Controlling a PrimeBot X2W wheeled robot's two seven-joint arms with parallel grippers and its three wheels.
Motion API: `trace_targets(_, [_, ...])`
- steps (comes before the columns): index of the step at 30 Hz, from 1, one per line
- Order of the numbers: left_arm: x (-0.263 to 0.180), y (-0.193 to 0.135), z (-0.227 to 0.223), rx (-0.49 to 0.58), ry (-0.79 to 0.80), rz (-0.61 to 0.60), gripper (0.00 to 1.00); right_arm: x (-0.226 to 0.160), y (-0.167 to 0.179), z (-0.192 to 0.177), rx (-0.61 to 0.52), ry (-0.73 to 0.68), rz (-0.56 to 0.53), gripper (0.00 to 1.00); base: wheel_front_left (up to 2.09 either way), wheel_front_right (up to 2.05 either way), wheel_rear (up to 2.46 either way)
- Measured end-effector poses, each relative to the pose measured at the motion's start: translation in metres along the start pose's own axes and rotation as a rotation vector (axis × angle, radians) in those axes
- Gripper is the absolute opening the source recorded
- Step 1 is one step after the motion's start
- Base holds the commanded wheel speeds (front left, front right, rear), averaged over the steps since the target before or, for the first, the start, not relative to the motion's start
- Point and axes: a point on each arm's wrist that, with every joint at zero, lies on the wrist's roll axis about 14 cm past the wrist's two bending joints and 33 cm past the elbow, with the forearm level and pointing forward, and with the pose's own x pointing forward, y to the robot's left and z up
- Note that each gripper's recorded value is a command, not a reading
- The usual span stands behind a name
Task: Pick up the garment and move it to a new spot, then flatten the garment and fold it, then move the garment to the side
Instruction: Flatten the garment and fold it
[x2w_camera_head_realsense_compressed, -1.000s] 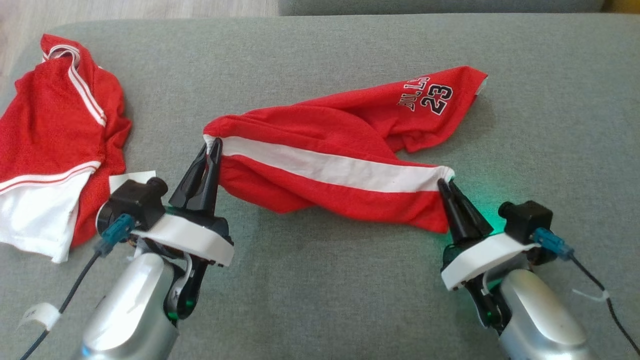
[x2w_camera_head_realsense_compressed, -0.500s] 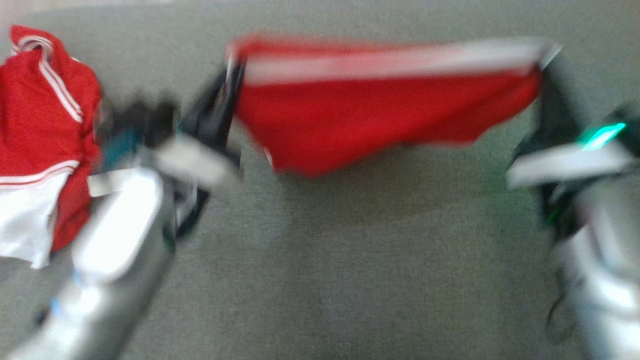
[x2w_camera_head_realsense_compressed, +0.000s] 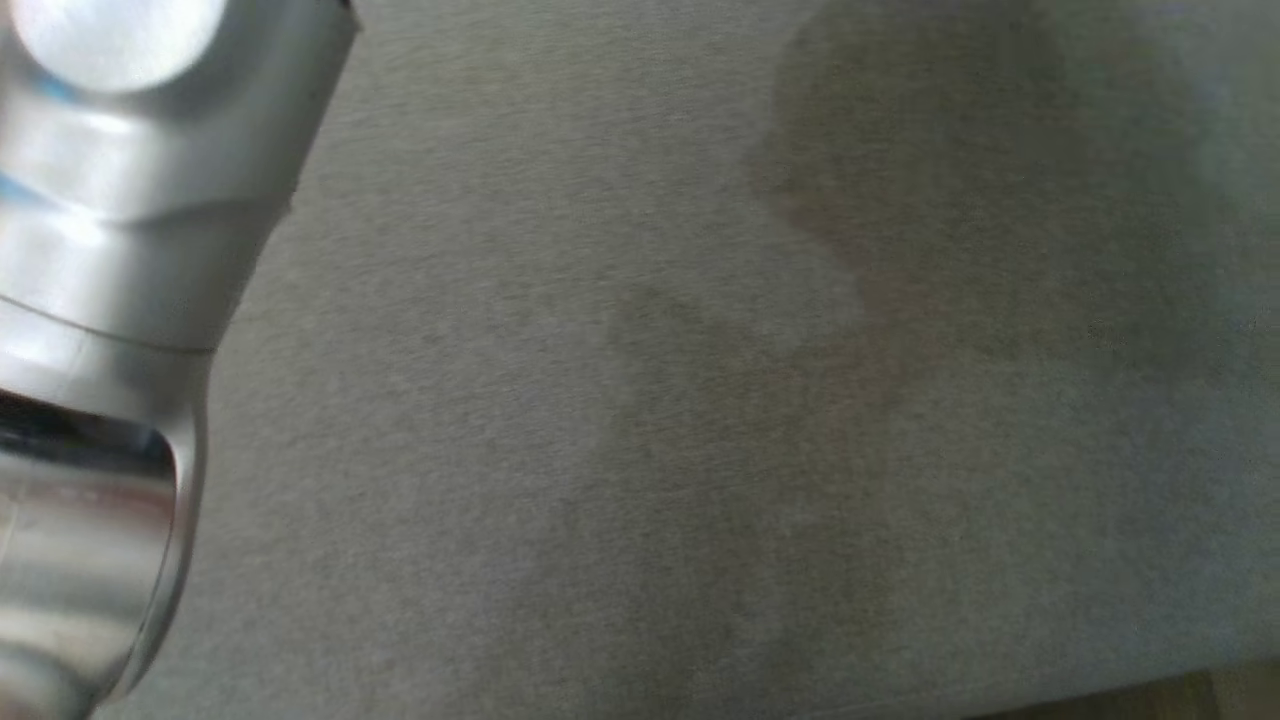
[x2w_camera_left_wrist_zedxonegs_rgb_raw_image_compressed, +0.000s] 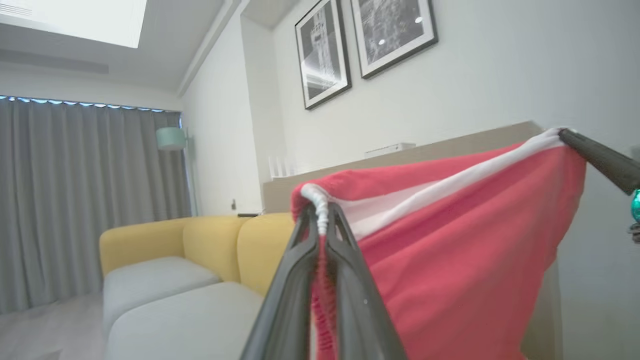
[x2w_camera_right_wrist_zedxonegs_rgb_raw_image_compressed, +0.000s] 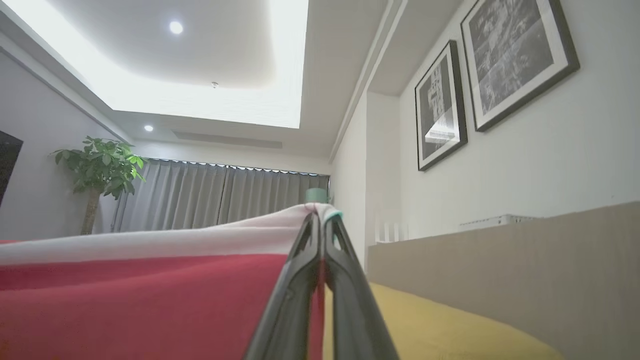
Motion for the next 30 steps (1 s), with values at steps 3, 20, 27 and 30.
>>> trace_targets(3, [-0.002, -0.012, -0.008, -0.023, 0.0, -0.034, 0.0, -0.004, 0.001, 0.012, -0.02, -0.018, 0.023, 0.0, 0.0, 0.0, 0.0])
trace_targets(20, [-0.236, -0.109, -0.171, -0.269, 0.511, 0.094, 0.0, -0.225, 0.028, -0.091, 0.084, 0.525, 0.027, 0.0, 0.0, 0.0, 0.0])
trace_targets(27, [-0.275, -0.146, -0.155, -0.306, 0.537, 0.127, 0.0, -0.271, 0.012, -0.06, 0.115, 0.545, -0.101, 0.0, 0.0, 0.0, 0.0])
trace_targets(30, [-0.281, -0.15, -0.145, -0.296, 0.527, 0.148, 0.0, -0.283, 0.01, -0.046, 0.116, 0.545, -0.11, 0.0, 0.0, 0.0, 0.0])
